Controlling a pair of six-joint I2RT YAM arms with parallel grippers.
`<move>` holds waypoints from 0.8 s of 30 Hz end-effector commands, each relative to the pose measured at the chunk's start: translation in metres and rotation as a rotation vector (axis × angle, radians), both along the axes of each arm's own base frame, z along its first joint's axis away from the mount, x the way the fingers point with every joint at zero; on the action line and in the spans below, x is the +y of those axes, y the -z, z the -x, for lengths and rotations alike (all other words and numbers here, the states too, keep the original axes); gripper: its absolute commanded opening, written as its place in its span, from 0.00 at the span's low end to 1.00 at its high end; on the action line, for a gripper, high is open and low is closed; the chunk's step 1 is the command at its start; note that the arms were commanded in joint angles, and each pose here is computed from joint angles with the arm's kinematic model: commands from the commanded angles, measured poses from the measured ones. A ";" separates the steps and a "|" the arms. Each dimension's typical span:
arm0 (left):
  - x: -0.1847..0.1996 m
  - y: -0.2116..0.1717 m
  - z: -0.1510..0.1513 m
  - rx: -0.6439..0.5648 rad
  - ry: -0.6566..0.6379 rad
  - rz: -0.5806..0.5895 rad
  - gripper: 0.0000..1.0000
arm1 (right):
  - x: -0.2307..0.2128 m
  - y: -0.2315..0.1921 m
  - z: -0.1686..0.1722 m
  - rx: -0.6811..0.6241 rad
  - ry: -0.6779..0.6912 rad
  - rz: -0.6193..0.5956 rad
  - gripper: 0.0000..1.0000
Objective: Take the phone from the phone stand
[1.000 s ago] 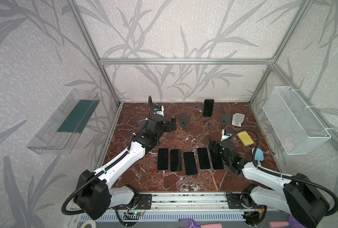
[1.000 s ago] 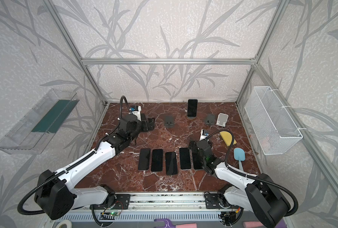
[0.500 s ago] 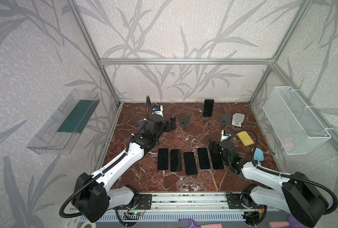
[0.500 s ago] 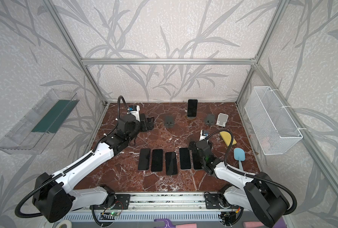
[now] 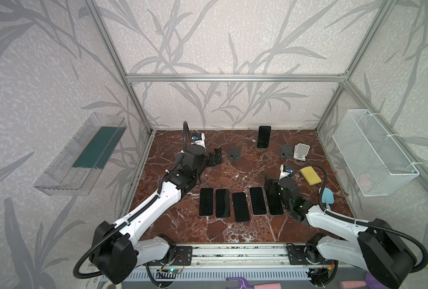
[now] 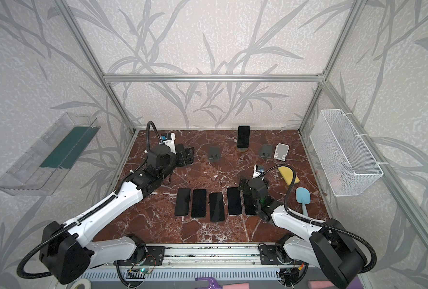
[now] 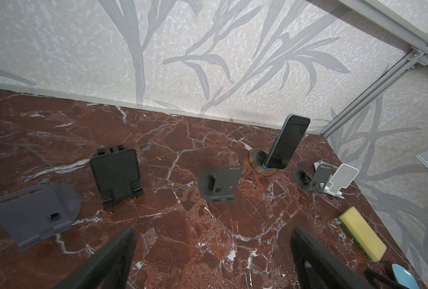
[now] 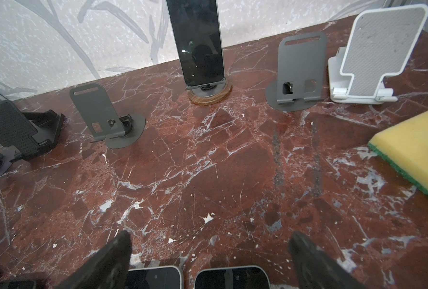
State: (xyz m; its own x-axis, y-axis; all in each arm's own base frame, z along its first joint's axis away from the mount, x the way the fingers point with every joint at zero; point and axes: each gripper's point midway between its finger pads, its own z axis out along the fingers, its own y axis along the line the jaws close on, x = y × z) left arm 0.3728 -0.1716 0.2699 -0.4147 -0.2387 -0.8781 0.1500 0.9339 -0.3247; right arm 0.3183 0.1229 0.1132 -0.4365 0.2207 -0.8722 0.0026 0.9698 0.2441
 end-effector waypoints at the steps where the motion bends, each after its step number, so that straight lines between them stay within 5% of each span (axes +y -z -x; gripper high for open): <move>1: 0.007 0.000 -0.003 -0.012 -0.034 -0.020 0.97 | 0.000 -0.002 0.002 -0.001 -0.004 -0.002 0.97; 13: 0.004 -0.013 0.004 -0.024 -0.029 0.102 0.95 | -0.031 -0.014 0.002 -0.074 0.121 0.124 0.99; 24: 0.033 -0.045 0.014 -0.145 -0.104 0.014 0.95 | 0.011 -0.064 -0.019 -0.061 -0.021 0.050 0.99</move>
State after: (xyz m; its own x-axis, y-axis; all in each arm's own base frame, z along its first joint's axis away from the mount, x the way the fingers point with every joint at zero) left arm 0.3601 -0.1524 0.3062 -0.3129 -0.2906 -0.9042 0.1333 0.9292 -0.3448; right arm 0.3371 0.1254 0.1633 -0.3739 0.1628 -0.9131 -0.0005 0.9844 0.1757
